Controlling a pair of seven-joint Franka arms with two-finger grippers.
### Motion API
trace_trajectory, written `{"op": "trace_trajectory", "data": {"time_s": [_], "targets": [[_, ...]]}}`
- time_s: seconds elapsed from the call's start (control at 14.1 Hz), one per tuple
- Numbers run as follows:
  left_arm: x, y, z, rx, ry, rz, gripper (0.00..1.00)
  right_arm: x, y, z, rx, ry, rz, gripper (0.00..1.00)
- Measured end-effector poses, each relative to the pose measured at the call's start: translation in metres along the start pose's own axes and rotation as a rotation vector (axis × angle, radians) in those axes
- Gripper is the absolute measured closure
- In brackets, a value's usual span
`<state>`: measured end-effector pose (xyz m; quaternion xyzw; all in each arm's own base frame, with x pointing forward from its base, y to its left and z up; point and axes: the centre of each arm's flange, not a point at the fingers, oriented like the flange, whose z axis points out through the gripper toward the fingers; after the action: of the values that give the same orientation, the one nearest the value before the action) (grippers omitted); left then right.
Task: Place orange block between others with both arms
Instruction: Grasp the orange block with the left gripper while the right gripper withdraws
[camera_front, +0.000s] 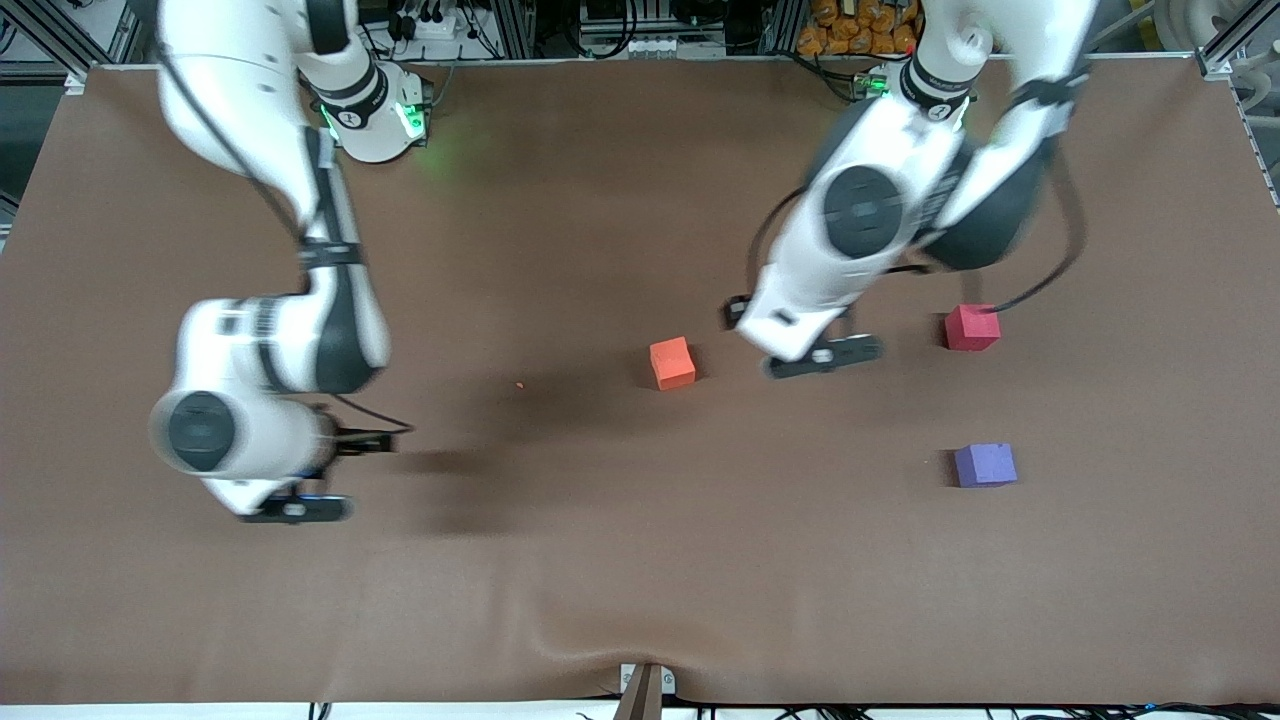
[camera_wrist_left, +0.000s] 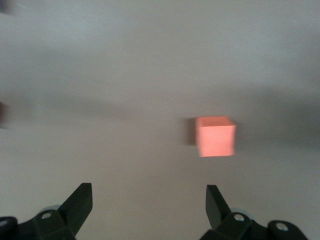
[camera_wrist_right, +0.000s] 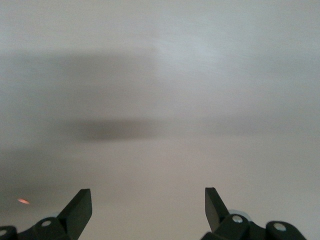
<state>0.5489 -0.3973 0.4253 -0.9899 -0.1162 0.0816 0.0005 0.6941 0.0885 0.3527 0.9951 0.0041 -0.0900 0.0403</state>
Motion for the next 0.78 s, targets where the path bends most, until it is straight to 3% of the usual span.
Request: {"op": "trace_trajectory", "data": {"time_s": [0.28,0.5,0.78], "targets": [[-0.022,0.077,0.088,-0.04,0.025,-0.093,0.0,-0.037,0.088,-0.03,0.058,0.007,0.069,0.0],[-0.028,0.094,0.138,-0.014,0.02,-0.095,0.0,-0.042,0.085,-0.037,0.061,0.019,0.061,0.0],[-0.027,0.088,0.158,0.058,0.063,-0.083,0.0,-0.04,0.068,-0.04,0.053,0.042,0.038,0.0]]}}
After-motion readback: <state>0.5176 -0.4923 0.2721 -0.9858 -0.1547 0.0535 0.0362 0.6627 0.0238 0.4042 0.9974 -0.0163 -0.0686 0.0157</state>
